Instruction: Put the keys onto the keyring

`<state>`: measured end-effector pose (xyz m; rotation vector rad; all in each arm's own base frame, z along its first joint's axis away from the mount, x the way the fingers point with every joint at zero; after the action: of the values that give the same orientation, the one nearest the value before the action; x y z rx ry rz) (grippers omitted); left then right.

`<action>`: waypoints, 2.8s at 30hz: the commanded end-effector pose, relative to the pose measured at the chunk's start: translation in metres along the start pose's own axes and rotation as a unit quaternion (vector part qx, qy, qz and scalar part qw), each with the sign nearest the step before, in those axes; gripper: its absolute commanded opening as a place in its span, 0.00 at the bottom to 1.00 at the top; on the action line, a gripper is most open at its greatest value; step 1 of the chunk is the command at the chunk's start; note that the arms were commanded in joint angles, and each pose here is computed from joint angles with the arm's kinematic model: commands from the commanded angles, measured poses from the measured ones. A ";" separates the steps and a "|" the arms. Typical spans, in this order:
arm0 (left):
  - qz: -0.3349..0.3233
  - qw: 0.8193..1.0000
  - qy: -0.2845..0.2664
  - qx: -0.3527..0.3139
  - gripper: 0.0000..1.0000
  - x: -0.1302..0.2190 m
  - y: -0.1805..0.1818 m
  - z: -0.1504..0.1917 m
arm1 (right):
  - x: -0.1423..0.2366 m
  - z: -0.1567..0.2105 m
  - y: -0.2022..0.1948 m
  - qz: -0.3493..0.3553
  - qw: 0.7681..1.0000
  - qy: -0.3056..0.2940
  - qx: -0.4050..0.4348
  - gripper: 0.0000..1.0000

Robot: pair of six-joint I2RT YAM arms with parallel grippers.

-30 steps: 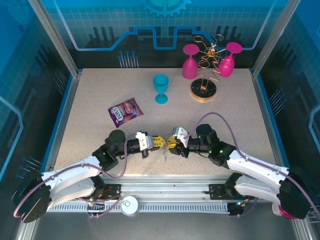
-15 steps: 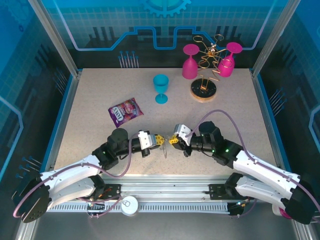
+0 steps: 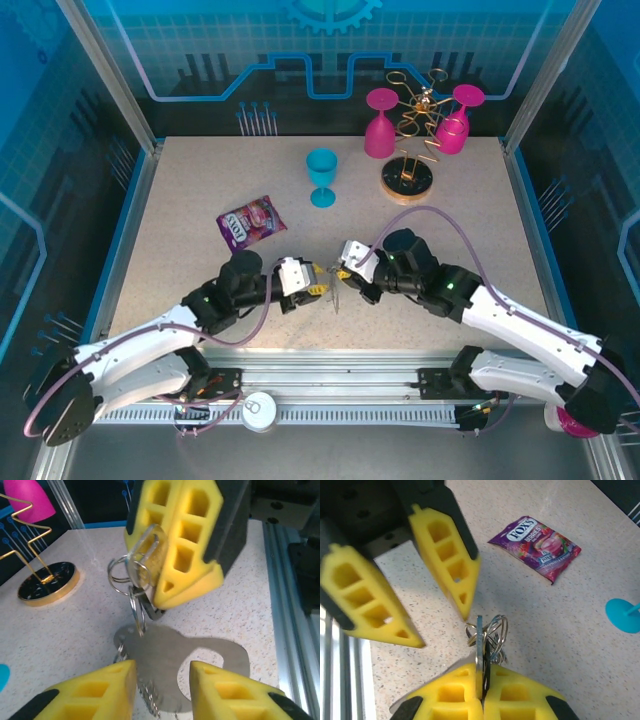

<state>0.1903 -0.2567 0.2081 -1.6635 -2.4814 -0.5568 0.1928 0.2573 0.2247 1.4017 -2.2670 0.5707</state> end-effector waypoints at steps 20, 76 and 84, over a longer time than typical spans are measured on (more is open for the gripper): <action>-0.529 0.807 -0.138 0.223 0.99 0.160 0.119 0.003 | -0.130 -0.031 0.006 -0.086 0.996 -0.009 -0.015 0.00; -0.588 0.780 0.058 0.206 0.99 0.124 0.215 0.197 | 0.037 0.206 -0.251 0.457 0.841 -0.077 -0.280 0.87; -0.589 0.778 0.063 0.210 0.99 0.125 0.217 0.199 | 0.037 0.205 -0.251 0.457 0.841 -0.077 -0.280 0.88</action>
<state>0.3523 -0.0027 0.0970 0.2392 -2.8789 -0.1444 0.3749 0.0238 0.1023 0.0753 -2.8108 0.0245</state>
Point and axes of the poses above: each hand's point on the last joint's axis, 136 mm out from that joint toward the fingers, its own x axis back along the fingers, its own y axis along the line the jaws close on, z = x × y, the point moved 2 cm from there along x, back along the fingers, and after that the axes turned 3 degrees about -x, right-handed, at the moved point
